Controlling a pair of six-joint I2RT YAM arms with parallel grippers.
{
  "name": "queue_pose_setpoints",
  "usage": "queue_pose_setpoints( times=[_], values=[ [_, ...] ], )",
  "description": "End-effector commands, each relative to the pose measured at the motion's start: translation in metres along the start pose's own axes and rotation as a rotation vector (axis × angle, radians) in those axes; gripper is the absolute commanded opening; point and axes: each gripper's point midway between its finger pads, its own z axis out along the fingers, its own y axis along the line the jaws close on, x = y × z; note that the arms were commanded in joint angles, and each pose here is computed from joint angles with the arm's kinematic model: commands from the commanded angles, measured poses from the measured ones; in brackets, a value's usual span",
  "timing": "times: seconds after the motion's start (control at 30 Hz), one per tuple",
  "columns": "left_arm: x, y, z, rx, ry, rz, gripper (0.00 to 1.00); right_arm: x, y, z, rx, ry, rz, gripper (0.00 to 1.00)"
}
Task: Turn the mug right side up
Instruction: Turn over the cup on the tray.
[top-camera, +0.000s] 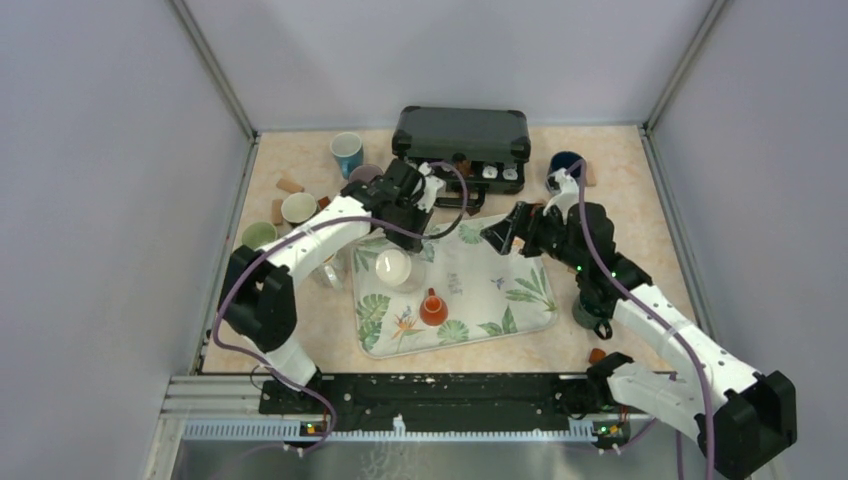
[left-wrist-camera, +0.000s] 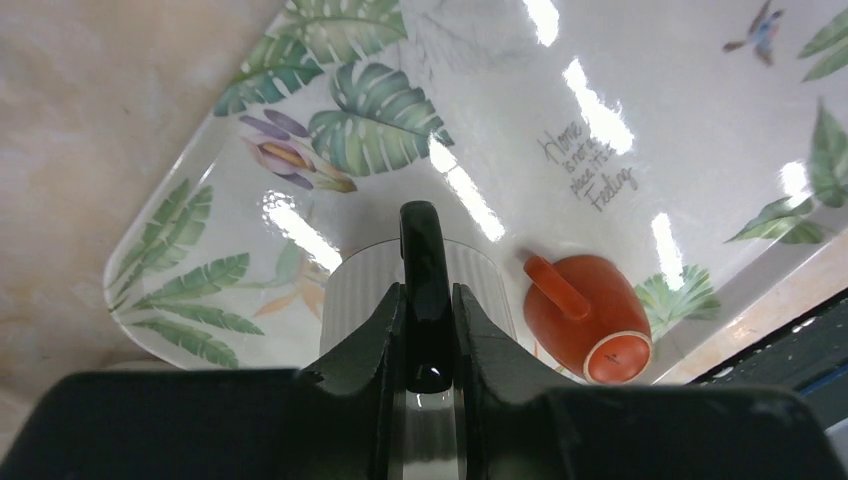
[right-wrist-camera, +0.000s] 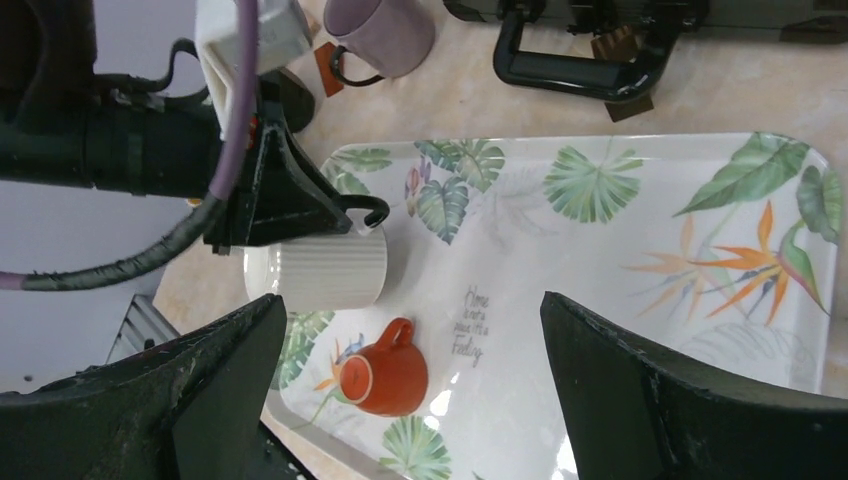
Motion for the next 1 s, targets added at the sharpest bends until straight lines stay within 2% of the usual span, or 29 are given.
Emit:
queue_pose_setpoints(
  times=[0.0, 0.27, 0.6, 0.8, 0.97],
  values=[
    [-0.046, -0.005, -0.042, 0.089, -0.249, 0.011, 0.00, -0.027, 0.026, 0.005, -0.145, -0.111, -0.060, 0.99],
    [-0.070, -0.021, -0.078, 0.236, -0.460, 0.092, 0.00, -0.038, 0.040, 0.023, -0.282, -0.192, -0.199, 0.98],
    [-0.094, -0.064, -0.138, 0.541, -0.721, 0.174, 0.00, -0.045, 0.080, 0.024, -0.617, -0.154, -0.326, 0.91],
    [-0.103, -0.081, -0.166, 0.691, -0.803, 0.210, 0.00, -0.050, 0.099, 0.013, -0.778, -0.120, -0.351, 0.86],
    [-0.108, -0.089, -0.181, 0.770, -0.843, 0.223, 0.00, -0.060, 0.106, 0.016, -0.814, -0.115, -0.365, 0.85]
  ],
)
